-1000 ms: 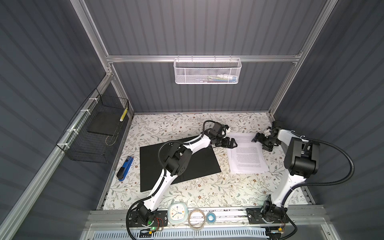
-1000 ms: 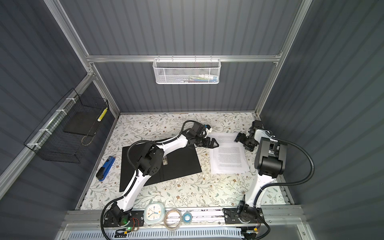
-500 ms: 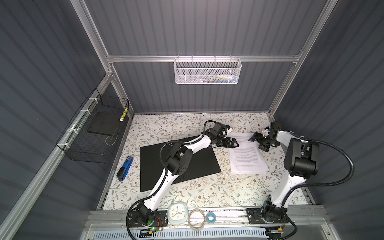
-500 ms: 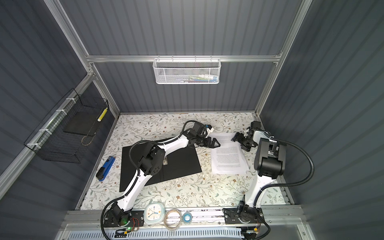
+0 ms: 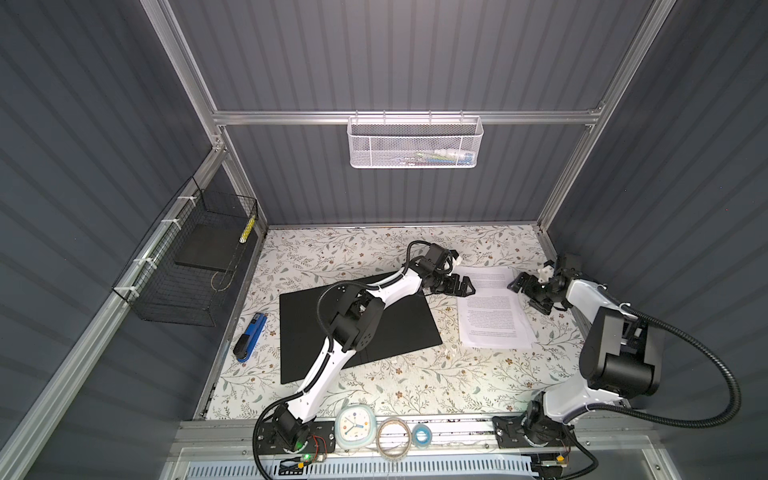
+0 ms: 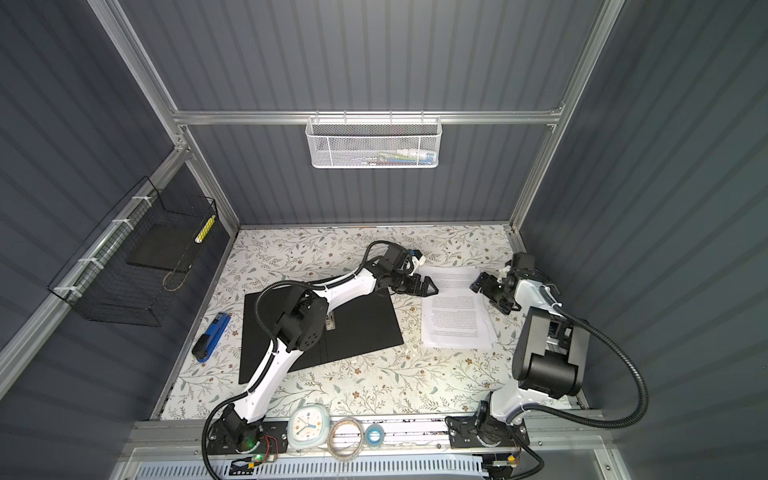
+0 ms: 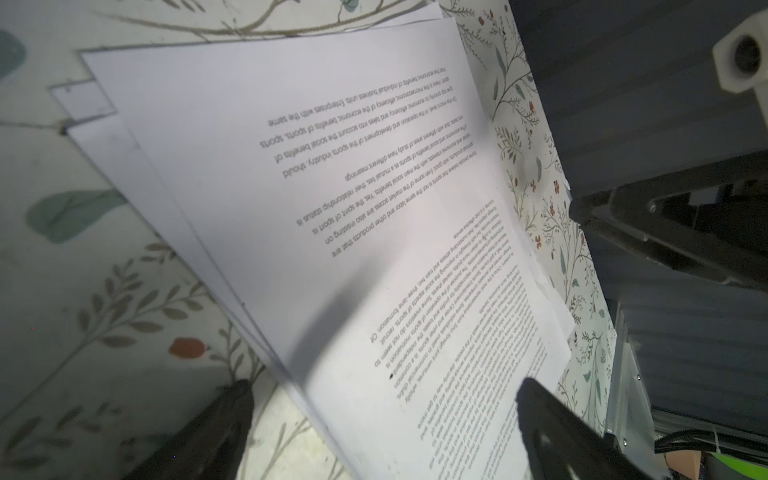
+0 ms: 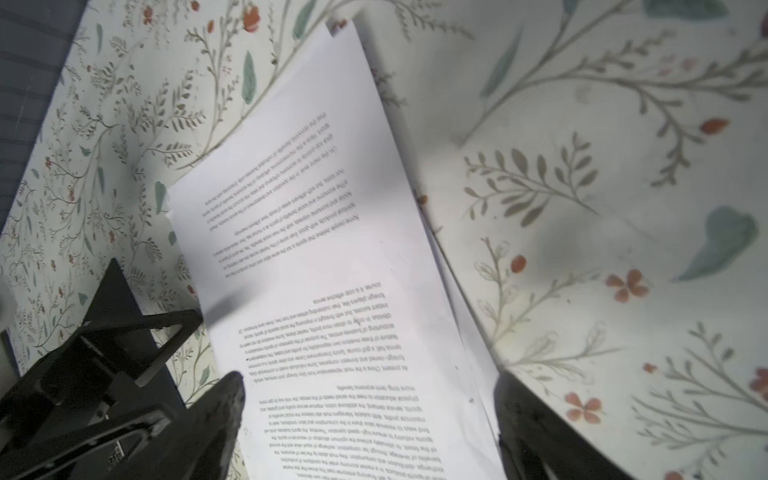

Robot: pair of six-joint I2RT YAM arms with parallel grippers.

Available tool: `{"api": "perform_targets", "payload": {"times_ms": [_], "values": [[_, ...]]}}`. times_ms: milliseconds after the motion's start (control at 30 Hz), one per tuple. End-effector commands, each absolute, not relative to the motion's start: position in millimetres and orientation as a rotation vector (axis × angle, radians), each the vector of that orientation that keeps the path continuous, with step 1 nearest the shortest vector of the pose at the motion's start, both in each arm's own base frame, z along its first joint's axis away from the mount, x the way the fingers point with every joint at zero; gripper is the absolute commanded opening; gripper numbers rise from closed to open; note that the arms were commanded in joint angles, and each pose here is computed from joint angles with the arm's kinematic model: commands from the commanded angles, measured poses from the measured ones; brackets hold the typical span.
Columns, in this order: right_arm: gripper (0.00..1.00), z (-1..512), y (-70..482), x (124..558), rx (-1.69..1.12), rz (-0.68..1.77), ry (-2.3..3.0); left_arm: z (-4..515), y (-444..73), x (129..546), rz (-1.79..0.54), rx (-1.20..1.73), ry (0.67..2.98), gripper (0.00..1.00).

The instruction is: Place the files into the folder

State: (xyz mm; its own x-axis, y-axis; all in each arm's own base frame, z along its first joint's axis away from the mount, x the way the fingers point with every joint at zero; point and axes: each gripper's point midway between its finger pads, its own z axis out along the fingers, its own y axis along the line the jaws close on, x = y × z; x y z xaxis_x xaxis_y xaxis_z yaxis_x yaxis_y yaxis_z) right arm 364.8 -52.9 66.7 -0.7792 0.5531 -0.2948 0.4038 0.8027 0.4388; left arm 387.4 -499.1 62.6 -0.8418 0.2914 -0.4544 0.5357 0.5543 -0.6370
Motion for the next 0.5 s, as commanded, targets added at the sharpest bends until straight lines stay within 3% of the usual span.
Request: {"api": "perform_targets", "payload": {"times_ms": [0,467], "values": [[0.94,54.8,-61.6,348.0,0.784,0.467,2.59,86.6,-487.1,376.7,-1.178,0.649,2.505,0.99],[0.94,39.8,-83.3,345.8,0.855,0.404,2.619,59.4,-482.2,303.1,-1.248,0.696,2.592,0.99]]}}
